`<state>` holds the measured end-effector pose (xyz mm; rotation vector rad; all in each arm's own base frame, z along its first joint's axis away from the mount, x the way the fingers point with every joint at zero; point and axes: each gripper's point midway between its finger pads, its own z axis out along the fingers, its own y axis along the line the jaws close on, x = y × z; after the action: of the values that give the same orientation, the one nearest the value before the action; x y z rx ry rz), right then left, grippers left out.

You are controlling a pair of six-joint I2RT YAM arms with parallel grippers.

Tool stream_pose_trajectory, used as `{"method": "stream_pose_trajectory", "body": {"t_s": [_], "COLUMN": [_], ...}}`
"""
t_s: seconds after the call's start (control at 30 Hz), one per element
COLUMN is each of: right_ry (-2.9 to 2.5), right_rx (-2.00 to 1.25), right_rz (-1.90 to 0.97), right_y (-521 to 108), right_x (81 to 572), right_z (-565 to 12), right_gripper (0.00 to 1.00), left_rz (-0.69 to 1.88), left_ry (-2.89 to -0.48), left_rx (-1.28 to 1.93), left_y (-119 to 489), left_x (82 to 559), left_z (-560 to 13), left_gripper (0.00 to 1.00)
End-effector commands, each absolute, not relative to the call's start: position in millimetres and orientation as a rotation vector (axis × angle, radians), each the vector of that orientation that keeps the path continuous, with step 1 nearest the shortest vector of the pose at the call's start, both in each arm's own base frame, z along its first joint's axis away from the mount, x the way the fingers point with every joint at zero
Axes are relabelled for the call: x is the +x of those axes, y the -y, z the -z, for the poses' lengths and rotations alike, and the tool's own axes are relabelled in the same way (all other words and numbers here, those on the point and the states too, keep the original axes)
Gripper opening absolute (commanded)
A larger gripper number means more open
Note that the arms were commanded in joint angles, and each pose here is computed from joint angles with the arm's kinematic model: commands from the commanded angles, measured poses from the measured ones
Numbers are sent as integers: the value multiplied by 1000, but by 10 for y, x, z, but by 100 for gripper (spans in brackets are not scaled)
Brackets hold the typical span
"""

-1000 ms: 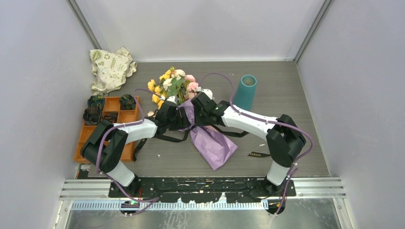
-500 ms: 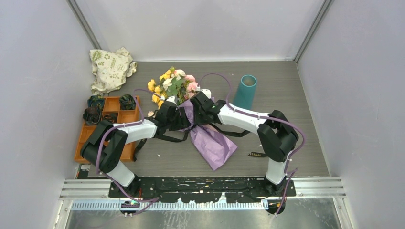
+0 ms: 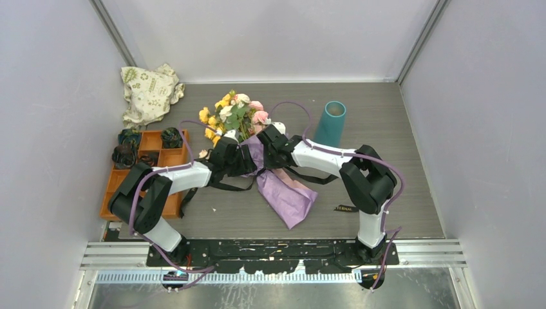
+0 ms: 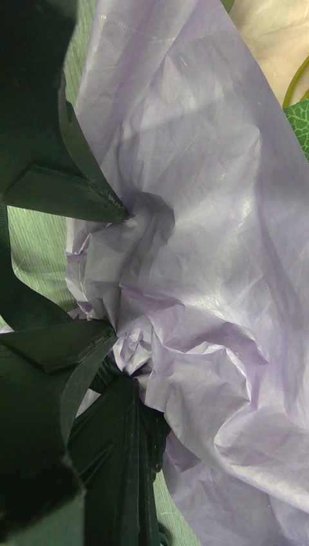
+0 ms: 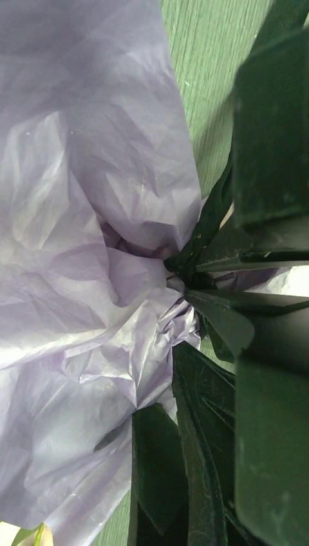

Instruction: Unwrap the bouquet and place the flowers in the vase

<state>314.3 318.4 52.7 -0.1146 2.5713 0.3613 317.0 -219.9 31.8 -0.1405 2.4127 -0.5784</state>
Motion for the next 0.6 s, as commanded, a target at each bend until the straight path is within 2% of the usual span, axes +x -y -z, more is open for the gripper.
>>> {"method": "stream_pose_trajectory", "body": {"t_s": [0.0,0.2,0.57], "right_ry": [-2535,-2495,-2409], "right_rx": [-83,-61,-15], "right_rz": [-394,-384,-393], "right_y": [-3261,-3199,-2953], "right_x": [3249,3269,3156], "right_z": [-585,-766,-1309], "right_gripper": [18,1,1], "left_rz": [358,338,340], "left_ry": [-2576,-2592,-2629], "left_rx": [-170,-185,-212], "left_y": [1778,1732,1708], "left_x": [2873,2861,2848], "left_z": [135,194,338], "left_gripper": [58,58,58]}}
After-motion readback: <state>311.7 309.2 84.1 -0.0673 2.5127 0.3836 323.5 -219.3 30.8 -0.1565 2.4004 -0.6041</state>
